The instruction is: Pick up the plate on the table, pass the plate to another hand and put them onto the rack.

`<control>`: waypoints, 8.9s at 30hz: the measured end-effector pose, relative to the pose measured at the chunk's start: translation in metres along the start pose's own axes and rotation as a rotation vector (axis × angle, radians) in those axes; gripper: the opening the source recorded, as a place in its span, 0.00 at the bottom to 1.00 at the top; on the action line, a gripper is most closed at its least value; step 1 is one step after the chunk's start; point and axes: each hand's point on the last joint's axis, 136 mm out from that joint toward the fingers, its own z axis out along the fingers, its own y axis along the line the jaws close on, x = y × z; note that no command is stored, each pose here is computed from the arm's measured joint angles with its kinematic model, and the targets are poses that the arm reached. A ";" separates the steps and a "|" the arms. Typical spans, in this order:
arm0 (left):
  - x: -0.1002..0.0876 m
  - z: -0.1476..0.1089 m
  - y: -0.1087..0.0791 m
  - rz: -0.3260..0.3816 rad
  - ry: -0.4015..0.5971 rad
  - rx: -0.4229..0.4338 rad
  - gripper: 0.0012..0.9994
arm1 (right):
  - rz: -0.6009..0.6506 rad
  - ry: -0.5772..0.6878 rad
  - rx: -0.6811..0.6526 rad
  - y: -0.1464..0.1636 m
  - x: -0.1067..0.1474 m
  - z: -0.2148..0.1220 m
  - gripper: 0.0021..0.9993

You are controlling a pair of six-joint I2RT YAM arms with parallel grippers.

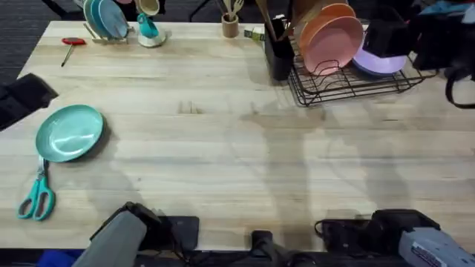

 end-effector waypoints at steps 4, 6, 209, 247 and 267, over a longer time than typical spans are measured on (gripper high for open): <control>-0.010 0.014 0.019 -0.042 -0.018 -0.035 0.99 | 0.002 0.030 -0.002 0.000 0.007 0.000 0.99; -0.016 0.018 0.027 -0.056 -0.036 -0.049 0.99 | 0.003 0.040 -0.002 0.000 0.010 0.000 0.99; 0.080 -0.103 -0.322 0.276 0.213 1.043 0.04 | -0.155 0.034 -0.227 0.085 0.008 0.024 0.99; 0.083 -0.108 -0.323 0.204 0.277 1.063 0.04 | 0.512 0.413 -0.389 0.131 0.062 0.047 0.99; 0.084 -0.109 -0.324 0.182 0.294 1.064 0.04 | 0.549 0.492 -0.499 0.185 0.070 0.051 0.99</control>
